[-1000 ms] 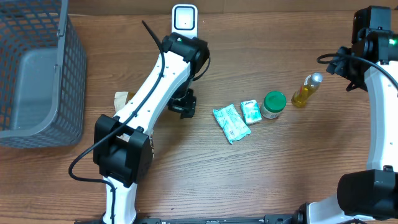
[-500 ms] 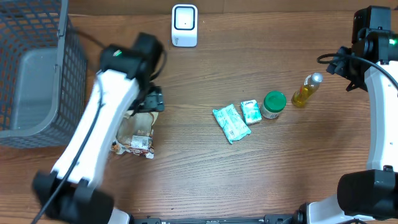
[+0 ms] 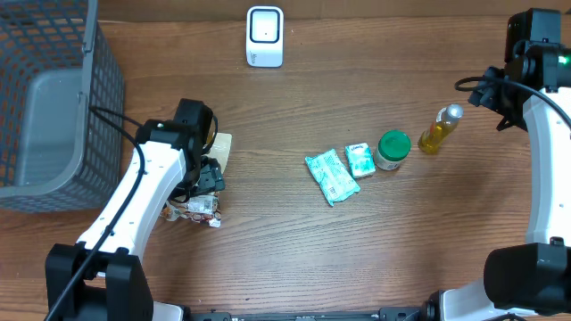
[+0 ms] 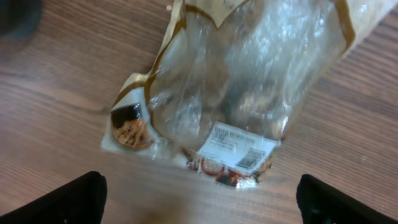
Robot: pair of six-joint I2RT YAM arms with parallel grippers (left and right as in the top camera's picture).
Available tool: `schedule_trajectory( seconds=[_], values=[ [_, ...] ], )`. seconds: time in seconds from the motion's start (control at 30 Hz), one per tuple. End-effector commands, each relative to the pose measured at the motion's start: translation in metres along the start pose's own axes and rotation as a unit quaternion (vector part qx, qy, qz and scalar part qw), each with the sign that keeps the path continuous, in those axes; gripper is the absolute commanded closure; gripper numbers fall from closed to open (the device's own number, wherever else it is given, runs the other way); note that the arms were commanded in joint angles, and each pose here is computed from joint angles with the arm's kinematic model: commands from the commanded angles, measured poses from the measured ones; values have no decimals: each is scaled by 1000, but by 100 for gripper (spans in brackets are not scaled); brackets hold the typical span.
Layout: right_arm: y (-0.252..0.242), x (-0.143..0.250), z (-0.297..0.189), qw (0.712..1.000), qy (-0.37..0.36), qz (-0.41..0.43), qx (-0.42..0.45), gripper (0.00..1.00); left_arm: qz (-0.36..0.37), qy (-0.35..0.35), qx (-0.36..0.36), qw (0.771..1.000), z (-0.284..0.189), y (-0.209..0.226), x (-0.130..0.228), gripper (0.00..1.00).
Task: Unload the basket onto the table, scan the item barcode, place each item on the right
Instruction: 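Lower the left gripper onto the snack bag's top edge and close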
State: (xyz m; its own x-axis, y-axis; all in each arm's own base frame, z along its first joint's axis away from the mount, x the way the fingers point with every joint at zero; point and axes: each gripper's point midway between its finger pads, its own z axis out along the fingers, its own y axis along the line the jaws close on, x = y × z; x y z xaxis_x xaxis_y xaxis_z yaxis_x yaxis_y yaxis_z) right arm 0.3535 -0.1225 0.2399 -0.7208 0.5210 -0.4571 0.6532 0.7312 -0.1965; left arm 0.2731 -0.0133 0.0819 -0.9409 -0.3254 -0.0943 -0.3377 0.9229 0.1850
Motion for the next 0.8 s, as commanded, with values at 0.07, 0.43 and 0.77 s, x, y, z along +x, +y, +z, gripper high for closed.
schedule_trajectory(
  seconds=[0.07, 0.43, 0.77],
  values=[
    [0, -3, -2, 1000, -6, 6, -1, 0, -7, -5, 13, 1000, 13, -2, -2, 1],
    [0, -3, -2, 1000, -6, 6, -1, 0, 33, -27, 22, 999, 18, -7, -10, 0],
    [0, -3, -2, 1000, -6, 6, -1, 0, 46, -45, 29, 998, 19, -8, -21, 0]
  ],
)
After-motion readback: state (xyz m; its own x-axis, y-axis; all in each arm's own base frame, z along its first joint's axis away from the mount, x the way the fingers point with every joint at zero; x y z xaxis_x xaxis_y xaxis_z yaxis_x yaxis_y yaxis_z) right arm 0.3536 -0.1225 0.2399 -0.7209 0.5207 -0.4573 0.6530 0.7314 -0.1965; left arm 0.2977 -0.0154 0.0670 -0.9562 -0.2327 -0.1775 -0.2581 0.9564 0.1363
